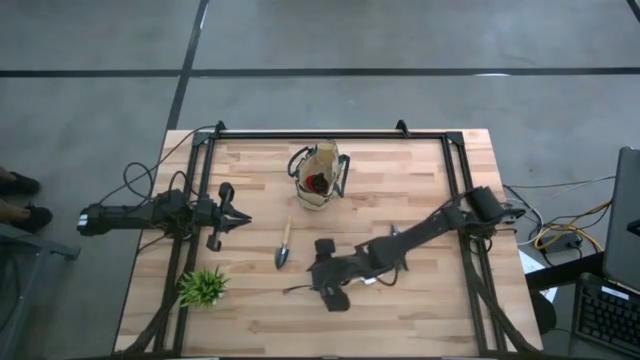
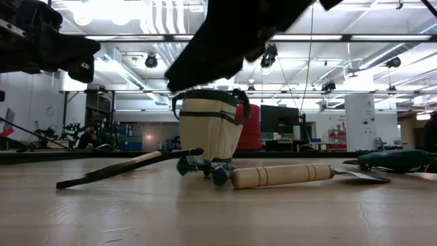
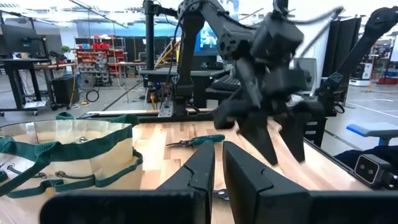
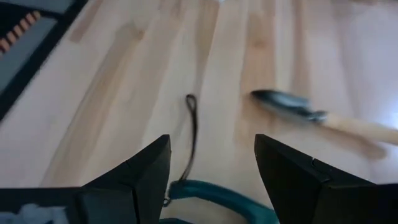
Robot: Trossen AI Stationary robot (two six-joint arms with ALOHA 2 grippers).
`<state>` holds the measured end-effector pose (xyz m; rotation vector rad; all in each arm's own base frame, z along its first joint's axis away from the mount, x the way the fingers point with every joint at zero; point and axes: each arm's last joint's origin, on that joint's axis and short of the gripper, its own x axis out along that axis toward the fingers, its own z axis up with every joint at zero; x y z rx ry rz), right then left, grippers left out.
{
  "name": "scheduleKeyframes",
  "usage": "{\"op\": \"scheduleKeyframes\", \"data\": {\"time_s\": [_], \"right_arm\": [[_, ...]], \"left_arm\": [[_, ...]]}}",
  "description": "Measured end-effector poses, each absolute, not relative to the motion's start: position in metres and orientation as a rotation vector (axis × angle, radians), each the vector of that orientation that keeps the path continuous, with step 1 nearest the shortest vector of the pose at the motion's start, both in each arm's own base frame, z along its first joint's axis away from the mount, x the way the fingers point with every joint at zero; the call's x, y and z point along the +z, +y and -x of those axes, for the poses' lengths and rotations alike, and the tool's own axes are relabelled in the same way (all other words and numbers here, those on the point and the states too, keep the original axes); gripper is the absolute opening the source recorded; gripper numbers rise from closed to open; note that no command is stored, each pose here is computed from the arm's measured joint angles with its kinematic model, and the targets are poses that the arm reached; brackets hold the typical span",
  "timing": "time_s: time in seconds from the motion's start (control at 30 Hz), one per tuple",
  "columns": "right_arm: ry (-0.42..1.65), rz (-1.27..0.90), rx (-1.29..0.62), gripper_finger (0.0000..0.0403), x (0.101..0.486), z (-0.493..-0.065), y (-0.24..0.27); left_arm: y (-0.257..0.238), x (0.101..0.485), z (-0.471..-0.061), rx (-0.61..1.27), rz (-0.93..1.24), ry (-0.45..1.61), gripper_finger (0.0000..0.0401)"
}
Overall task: Pick & Place Garden tools in Gardening bag
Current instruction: Put the left shear scissors into the gardening bag
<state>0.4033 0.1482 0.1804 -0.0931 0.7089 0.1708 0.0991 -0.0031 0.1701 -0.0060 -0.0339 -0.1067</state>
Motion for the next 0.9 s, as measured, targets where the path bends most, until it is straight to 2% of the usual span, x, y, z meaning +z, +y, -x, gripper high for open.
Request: {"op": "scheduleKeyframes", "data": {"time_s": [0.23, 0.63, 0.9], "right_arm": [[0.806, 0.113, 0.189, 0.0224, 0.161, -0.429, 0.159], [0.945, 0.145, 0.168, 0.0222, 0.156, -0.455, 0.168], [0.994, 0.169, 0.169, 0.0206, 0.144, -0.464, 0.172]], "left_arm": [[-0.003, 0.17, -0.099, -0.107, 0.006, -0.033, 0.0037], [-0.003, 0.17, -0.099, -0.107, 0.006, -0.03, 0.0037], [-0.003, 0.169, -0.099, -0.107, 0.007, -0.019, 0.0037]]}}
